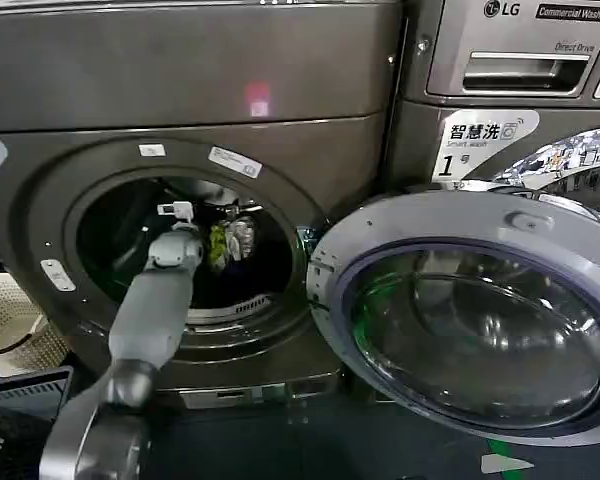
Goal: Grasp the clothes from the dryer.
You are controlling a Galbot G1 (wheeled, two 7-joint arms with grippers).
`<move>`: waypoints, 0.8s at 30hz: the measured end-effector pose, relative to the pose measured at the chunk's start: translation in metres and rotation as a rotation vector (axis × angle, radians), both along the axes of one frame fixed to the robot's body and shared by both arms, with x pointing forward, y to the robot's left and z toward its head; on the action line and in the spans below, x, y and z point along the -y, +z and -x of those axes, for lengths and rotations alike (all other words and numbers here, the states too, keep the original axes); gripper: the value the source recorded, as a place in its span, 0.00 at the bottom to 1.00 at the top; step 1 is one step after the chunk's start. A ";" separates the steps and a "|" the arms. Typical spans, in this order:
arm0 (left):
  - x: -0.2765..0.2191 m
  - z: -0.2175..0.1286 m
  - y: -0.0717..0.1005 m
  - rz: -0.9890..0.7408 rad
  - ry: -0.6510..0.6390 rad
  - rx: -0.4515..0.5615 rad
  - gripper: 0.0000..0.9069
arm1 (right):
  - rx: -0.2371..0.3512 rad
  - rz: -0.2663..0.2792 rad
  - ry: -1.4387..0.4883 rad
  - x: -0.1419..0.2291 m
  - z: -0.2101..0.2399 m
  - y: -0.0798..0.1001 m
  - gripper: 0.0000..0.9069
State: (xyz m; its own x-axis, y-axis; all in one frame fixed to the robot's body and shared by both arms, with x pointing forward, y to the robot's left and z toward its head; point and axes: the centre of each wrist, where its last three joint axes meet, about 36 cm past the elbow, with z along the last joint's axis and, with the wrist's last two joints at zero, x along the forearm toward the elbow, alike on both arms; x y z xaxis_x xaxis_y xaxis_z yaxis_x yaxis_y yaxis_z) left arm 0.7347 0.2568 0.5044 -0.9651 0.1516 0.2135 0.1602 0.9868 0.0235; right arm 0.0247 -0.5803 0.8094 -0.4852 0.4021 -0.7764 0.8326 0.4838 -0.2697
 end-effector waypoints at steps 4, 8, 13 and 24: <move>-0.004 -0.010 0.005 -0.023 -0.088 -0.046 1.00 | 0.001 0.002 0.000 0.000 0.000 0.000 1.00; -0.007 -0.020 0.011 -0.079 -0.187 -0.088 1.00 | 0.001 0.001 0.002 0.001 0.000 -0.002 1.00; -0.005 -0.033 0.023 -0.189 -0.345 -0.139 1.00 | -0.002 0.002 -0.002 0.003 0.000 -0.003 1.00; 0.006 -0.047 0.033 -0.543 -0.706 -0.324 1.00 | -0.007 0.004 -0.013 0.007 0.001 -0.003 1.00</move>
